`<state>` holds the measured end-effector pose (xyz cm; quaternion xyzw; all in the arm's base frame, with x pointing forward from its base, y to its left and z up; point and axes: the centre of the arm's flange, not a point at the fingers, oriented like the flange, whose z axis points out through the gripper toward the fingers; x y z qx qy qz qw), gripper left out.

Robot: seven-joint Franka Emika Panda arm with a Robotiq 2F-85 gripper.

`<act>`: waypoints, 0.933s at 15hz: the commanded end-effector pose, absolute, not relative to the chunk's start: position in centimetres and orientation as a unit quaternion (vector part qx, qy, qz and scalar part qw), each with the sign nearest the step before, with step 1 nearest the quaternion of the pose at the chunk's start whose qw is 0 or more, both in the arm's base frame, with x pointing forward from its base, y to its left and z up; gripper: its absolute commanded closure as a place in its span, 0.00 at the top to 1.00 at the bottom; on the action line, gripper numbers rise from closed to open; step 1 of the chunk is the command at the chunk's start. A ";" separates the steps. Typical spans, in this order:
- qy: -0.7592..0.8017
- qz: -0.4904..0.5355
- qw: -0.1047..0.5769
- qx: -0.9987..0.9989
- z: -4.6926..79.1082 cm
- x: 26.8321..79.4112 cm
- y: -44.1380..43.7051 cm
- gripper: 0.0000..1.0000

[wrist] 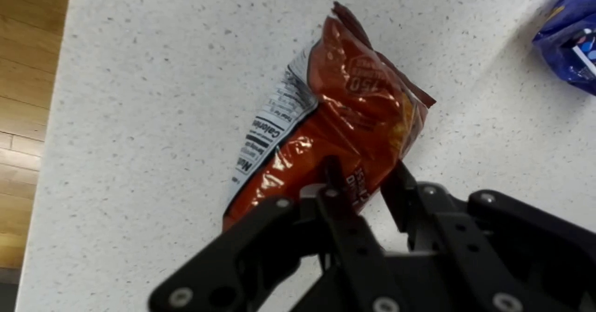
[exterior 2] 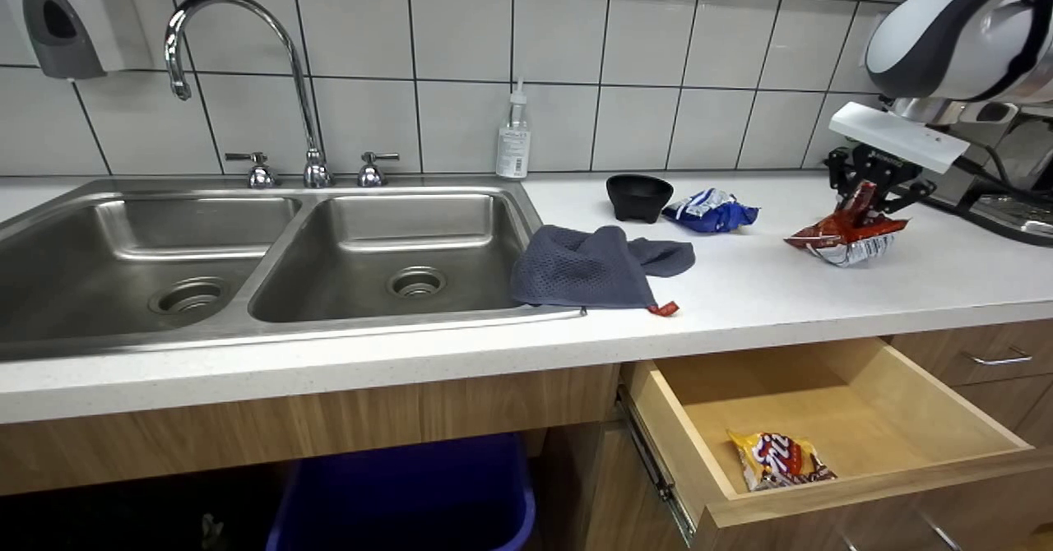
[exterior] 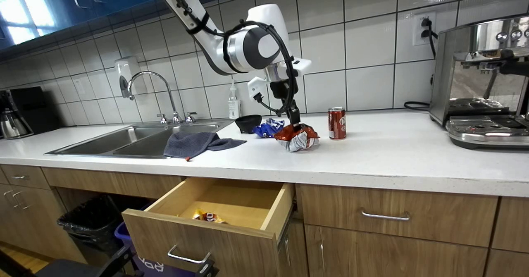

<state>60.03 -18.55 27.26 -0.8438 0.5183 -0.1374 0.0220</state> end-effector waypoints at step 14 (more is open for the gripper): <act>0.495 -0.149 0.022 -0.856 29.6 59.0 -15.7 0.00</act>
